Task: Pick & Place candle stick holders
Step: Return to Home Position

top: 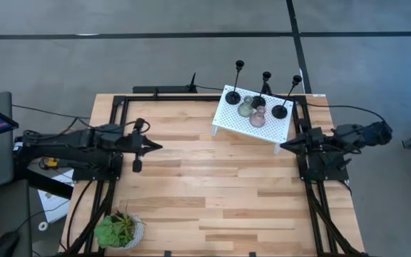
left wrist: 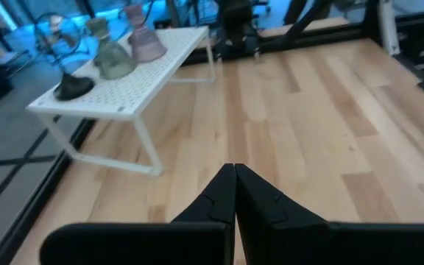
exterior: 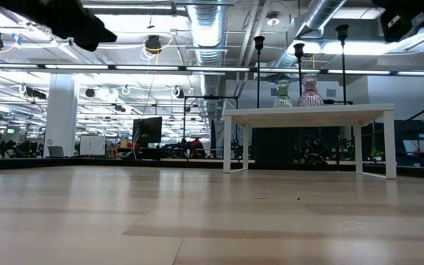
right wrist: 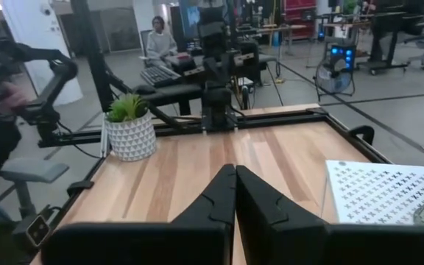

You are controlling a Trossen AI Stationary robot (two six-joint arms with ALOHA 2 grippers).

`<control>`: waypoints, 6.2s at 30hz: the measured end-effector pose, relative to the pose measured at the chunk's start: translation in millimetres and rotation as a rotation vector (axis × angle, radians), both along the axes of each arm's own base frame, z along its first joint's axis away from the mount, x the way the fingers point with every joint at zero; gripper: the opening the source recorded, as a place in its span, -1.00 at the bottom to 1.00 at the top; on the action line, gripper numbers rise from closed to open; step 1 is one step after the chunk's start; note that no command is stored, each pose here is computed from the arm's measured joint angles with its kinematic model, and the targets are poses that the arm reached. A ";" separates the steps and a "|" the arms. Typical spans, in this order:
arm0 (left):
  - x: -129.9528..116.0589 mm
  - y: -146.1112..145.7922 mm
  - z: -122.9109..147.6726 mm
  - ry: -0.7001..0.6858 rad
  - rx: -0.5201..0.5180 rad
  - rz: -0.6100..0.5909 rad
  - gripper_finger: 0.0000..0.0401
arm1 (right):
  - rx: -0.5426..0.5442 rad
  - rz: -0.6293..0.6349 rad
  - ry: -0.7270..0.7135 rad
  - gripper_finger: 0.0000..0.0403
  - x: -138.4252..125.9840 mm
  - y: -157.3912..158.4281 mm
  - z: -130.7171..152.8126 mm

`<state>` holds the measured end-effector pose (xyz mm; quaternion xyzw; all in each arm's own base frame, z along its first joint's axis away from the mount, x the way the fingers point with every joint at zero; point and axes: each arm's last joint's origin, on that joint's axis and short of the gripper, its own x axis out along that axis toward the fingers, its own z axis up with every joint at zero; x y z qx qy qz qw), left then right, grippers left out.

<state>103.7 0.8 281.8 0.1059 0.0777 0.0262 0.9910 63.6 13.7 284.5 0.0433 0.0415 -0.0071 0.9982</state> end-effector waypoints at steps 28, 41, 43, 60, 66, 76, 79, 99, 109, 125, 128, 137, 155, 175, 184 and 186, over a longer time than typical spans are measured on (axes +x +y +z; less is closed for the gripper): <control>-11.0 -6.0 -68.0 -0.172 -0.125 -0.207 -0.98 | 0.008 0.007 -0.074 -1.00 -21.8 -7.7 -15.5; -11.0 -5.8 -65.0 -0.203 -0.100 -0.204 -0.98 | -0.162 0.129 -0.271 -1.00 5.4 8.5 -38.3; -11.0 -5.9 -64.9 -0.205 -0.101 -0.204 -0.98 | -0.149 0.088 -0.284 -1.00 6.4 6.7 -38.9; -10.5 -5.3 -63.5 -0.219 -0.094 -0.187 -0.97 | -0.213 -0.057 -0.313 -1.00 13.6 -7.3 -45.0; -10.5 -5.3 -63.3 -0.221 -0.094 -0.186 -0.96 | -0.166 -0.036 -0.277 -1.00 15.1 -11.8 -49.0; -11.1 -5.2 -60.2 -0.255 -0.087 -0.184 -0.96 | -0.134 -0.024 -0.245 -1.00 8.6 -13.5 -42.2; -11.1 -5.1 -60.2 -0.255 -0.087 -0.180 -0.96 | -0.141 -0.026 -0.264 -1.00 6.1 -13.6 -36.7; -11.0 -5.1 -60.4 -0.253 -0.091 -0.180 -0.96 | -0.170 -0.090 -0.088 -1.00 28.0 -15.2 -98.3; -11.0 -5.1 -60.0 -0.256 -0.091 -0.180 -0.96 | -0.176 -0.088 0.020 -1.00 27.7 -15.5 -109.3; -18.1 -4.0 -72.4 -0.210 -0.115 -0.144 -0.96 | -0.118 -0.087 0.064 -1.00 27.2 -15.5 -113.6; -13.9 -4.1 -85.5 -0.166 -0.116 -0.144 -0.96 | -0.118 -0.085 0.065 -1.00 27.2 -15.4 -113.7; -8.7 -4.2 -105.8 -0.099 -0.166 -0.136 -0.96 | -0.118 -0.085 0.066 -1.00 27.2 -15.4 -113.8; 2.6 -4.4 -117.5 0.048 -0.182 -0.122 -0.96 | -0.118 -0.084 0.066 -1.00 27.2 -15.3 -113.8; 11.5 -4.6 -129.9 0.185 -0.188 -0.109 -0.96 | -0.118 -0.084 0.066 -1.00 27.2 -15.3 -113.8; 12.8 -4.6 -131.0 0.196 -0.188 -0.108 -0.96 | -0.118 -0.084 0.066 -1.00 27.2 -15.3 -113.8; 12.8 -4.6 -131.0 0.195 -0.188 -0.108 -0.96 | -0.118 -0.084 0.066 -1.00 27.2 -15.4 -113.8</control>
